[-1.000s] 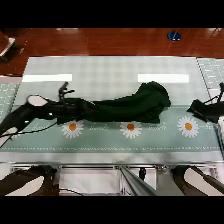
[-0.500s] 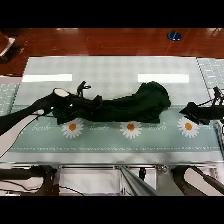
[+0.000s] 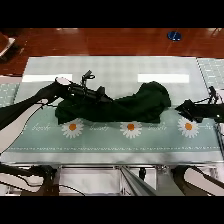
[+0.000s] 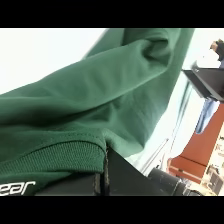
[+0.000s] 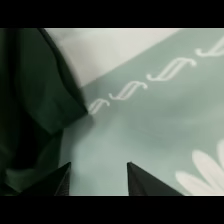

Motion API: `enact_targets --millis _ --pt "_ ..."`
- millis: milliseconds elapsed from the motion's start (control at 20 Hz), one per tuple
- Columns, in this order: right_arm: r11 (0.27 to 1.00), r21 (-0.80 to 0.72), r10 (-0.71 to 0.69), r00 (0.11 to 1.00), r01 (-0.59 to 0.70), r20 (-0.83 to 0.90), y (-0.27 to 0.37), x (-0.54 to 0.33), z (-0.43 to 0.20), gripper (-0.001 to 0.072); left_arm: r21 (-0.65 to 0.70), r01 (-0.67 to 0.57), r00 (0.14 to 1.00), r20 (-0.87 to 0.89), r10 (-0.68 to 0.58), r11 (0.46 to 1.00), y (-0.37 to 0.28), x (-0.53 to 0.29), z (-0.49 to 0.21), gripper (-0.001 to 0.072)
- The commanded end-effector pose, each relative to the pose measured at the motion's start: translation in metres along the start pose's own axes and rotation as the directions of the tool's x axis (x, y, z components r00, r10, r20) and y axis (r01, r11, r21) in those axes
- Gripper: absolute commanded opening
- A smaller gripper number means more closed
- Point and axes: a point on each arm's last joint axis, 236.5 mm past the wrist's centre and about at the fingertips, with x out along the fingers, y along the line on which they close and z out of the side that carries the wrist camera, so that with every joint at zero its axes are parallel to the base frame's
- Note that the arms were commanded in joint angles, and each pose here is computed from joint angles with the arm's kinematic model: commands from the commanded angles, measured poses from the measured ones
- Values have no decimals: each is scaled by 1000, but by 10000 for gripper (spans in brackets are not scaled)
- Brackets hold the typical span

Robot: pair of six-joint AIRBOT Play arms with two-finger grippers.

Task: Fold the shirts.

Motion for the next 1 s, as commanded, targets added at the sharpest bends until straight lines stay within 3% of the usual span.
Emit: enact_targets --millis 0,300,350,400,450,600,750,950 --pt "995 32 94 995 -93 -39 18 25 7 404 13 10 1000 -7 -10 1000 -4 -2 2 18" --pt "996 -7 87 986 -89 -139 52 77 20 394 13 11 1000 -7 -11 1000 -4 -2 1 18" --pt "996 -19 87 985 -91 -148 56 82 21 284 13 11 1000 -7 -11 1000 -4 -2 1 18" --pt "994 -44 89 985 -96 -150 62 84 22 95 13 11 1000 -7 -11 1000 -4 -2 1 18" --pt "992 -74 93 986 -104 -141 68 83 26 29 13 11 1000 -6 -11 1000 -4 -2 2 18" --pt "972 -176 137 985 -154 -103 105 53 55 29 57 36 999 21 -37 998 -22 -18 13 18" --pt "913 -369 212 975 -175 64 177 -29 109 29 193 79 983 149 -109 978 -79 -78 52 18" --pt "769 -632 385 856 -92 344 289 -200 137 28 489 34 877 404 -260 872 -205 -218 83 18"
